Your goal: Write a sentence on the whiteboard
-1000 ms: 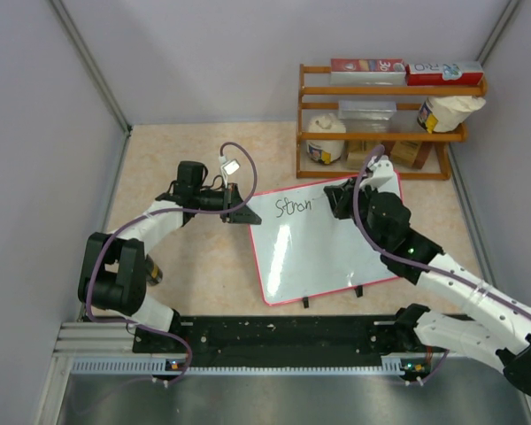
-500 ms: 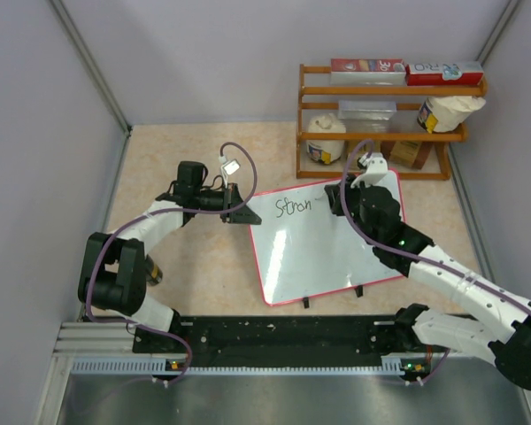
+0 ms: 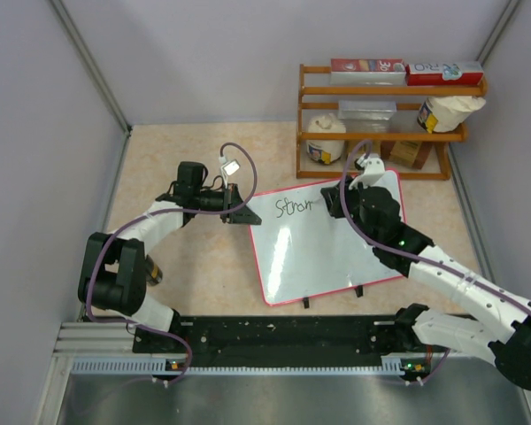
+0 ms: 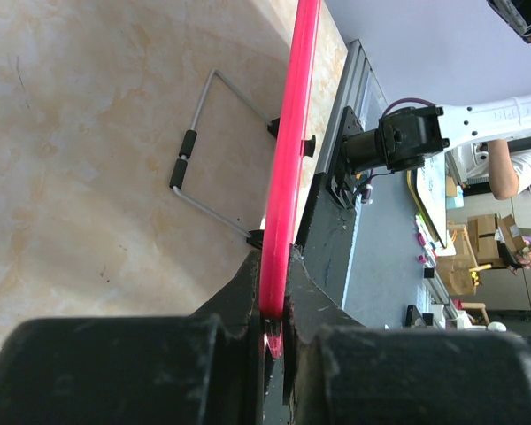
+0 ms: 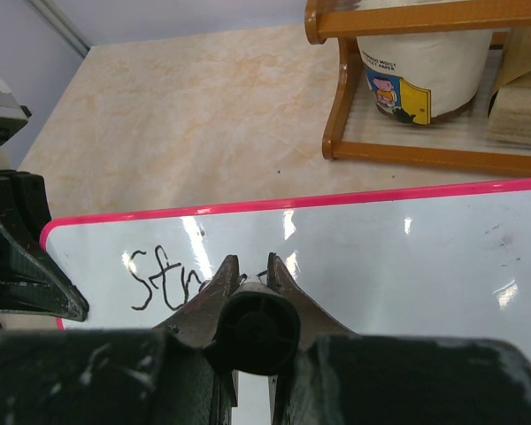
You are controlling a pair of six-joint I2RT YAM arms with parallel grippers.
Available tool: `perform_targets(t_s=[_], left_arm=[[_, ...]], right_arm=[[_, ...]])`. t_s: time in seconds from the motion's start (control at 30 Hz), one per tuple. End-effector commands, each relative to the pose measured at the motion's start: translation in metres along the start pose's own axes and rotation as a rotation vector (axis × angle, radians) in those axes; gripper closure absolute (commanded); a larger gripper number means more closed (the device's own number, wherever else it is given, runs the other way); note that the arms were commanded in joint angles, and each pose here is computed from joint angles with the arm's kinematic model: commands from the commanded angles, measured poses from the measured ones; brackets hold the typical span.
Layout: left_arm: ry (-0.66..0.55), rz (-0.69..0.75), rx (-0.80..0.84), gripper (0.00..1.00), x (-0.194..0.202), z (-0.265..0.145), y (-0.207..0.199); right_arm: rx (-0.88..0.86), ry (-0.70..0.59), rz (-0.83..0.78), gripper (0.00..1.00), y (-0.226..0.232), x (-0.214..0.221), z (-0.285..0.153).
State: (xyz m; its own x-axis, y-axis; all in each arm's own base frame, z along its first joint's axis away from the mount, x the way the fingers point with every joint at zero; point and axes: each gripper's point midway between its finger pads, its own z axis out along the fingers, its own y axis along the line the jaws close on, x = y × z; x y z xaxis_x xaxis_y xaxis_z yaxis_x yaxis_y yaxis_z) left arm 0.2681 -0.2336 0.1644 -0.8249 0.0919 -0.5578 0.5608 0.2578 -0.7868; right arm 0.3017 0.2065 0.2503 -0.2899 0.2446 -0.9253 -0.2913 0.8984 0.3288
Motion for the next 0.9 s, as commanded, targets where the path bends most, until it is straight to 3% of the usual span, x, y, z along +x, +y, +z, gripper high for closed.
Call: perform_targets(t_s=[0.0, 0.33, 0.87], left_arm=[[0.031, 0.079, -0.119, 1.00, 0.019, 0.009, 0.027], [0.032, 0.079, -0.118, 1.00, 0.018, 0.010, 0.028], [0.036, 0.075, -0.116, 1.00, 0.020, 0.010, 0.029]], right_arm=[[-0.013, 0.009, 0.011, 1.00, -0.001, 0.003, -0.005], [0.016, 0.013, -0.006, 1.00, -0.011, 0.008, -0.011], [0.077, -0.048, -0.015, 1.00, -0.014, -0.018, 0.002]])
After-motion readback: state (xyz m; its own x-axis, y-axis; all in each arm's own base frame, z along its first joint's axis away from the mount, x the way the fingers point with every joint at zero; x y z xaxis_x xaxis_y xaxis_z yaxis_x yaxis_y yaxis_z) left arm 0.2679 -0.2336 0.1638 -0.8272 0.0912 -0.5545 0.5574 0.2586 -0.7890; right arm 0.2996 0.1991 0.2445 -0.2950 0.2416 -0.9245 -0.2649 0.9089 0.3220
